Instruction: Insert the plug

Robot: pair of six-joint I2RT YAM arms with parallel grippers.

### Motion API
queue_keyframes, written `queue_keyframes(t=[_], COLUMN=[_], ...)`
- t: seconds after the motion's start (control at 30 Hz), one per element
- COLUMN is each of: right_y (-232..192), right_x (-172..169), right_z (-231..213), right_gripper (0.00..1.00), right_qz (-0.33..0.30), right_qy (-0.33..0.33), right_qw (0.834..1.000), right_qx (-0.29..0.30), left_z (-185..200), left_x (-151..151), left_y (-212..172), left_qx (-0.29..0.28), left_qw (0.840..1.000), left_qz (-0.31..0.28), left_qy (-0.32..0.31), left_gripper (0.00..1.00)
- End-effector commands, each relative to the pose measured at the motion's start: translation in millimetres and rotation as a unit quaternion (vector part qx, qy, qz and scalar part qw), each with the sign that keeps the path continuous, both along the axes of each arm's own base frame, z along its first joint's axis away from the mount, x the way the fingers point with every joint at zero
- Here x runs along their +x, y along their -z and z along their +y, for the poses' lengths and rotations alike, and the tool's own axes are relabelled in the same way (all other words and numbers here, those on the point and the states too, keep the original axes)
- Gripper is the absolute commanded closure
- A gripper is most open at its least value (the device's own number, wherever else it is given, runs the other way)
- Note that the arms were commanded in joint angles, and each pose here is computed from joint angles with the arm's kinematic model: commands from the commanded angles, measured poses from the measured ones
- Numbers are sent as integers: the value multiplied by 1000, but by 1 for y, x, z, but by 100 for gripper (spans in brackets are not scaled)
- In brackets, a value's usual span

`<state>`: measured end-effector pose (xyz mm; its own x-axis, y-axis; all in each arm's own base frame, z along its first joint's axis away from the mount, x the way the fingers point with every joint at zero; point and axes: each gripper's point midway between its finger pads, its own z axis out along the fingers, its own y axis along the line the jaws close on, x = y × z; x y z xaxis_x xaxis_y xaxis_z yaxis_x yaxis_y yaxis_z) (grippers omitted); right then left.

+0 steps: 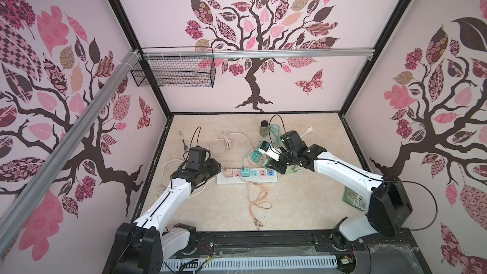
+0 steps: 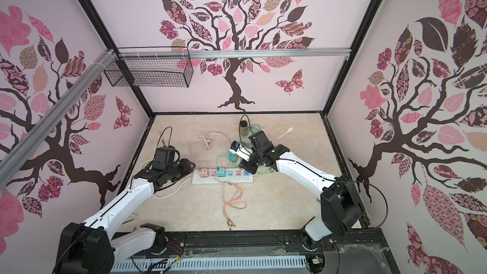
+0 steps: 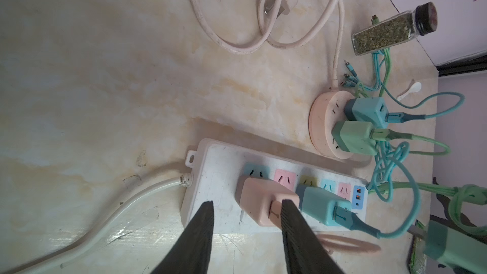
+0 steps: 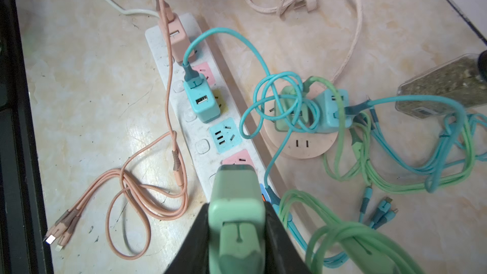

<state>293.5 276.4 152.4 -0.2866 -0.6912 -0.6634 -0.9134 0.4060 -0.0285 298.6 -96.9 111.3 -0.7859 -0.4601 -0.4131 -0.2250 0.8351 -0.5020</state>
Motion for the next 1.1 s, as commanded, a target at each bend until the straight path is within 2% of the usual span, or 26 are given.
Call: queue_keyframes(t=[0.0,0.27,0.57,1.07], right_y=[2,29,33,54], right_x=[1,-2,-1,2], right_z=[2,0,14,18], right_gripper=[81,80,80,80], right_qz=[-6,5,11,20], right_qy=[-15,-25,-43,-56], right_qw=[1000,997,997,994], right_qx=[-22,-71,-55,-92], left_z=[-2,-5,-4,-9], left_x=[1,-1,-3,-2], left_y=[9,30,43,59], left_qx=[-8,-12,-4,-9], left_qw=[1000,999,999,998], left_qz=[2,28,42,60], left_qy=[4,12,17,31], left_gripper=[58,62,64,70])
